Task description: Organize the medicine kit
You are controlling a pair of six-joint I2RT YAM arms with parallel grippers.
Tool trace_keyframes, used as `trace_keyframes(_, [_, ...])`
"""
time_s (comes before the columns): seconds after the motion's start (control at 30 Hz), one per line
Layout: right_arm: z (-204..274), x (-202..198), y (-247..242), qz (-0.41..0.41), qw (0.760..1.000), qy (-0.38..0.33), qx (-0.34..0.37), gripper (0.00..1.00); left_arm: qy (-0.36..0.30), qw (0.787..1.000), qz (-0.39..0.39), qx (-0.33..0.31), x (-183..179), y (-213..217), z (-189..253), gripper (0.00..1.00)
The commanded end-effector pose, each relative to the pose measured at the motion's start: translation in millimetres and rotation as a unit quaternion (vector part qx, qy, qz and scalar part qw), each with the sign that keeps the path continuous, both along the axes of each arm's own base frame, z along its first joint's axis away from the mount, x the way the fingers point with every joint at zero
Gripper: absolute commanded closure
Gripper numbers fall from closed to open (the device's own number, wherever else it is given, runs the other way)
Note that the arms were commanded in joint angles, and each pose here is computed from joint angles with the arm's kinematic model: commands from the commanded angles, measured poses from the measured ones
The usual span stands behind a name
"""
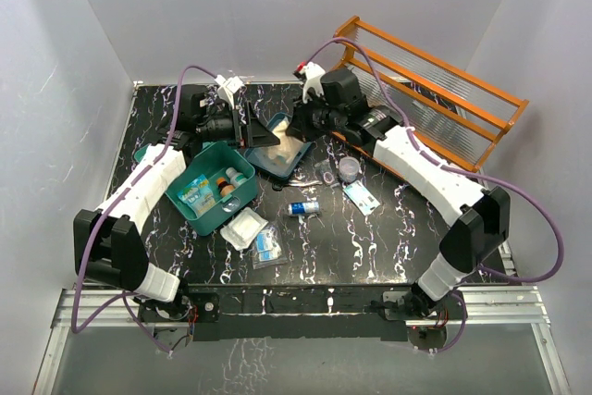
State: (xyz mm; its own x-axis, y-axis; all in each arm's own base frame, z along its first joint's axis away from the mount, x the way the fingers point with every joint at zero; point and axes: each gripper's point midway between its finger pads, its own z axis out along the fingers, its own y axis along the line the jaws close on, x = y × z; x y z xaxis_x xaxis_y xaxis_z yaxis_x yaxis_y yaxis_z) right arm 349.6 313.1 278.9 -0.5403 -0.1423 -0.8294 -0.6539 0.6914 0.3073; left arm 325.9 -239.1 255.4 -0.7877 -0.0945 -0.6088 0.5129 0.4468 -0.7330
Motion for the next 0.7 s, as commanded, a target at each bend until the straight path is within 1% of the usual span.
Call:
trace_keyframes(0.0, [31,11,14,0.023,0.997,-0.077,-0.008,1.00,-0.036,0.999,-0.027,-0.009,-14,-1,26,0.21])
trace_keyframes(0.07, [31,10,19,0.032,0.996,-0.079,-0.011,1.00,-0.038,0.999,-0.010,0.008,-10,3,22,0.30])
trace_keyframes(0.23, [29,8,28,0.045,0.997,-0.070,-0.006,1.00,-0.043,0.998,0.019,0.039,1,10,16,0.46])
trace_keyframes(0.47, [21,7,37,0.054,0.996,-0.066,-0.019,1.00,-0.025,0.999,-0.003,0.024,3,3,11,0.50])
trace_keyframes(0.67, [23,6,43,0.064,0.996,-0.060,-0.008,1.00,-0.023,0.999,-0.003,0.032,4,3,2,0.56])
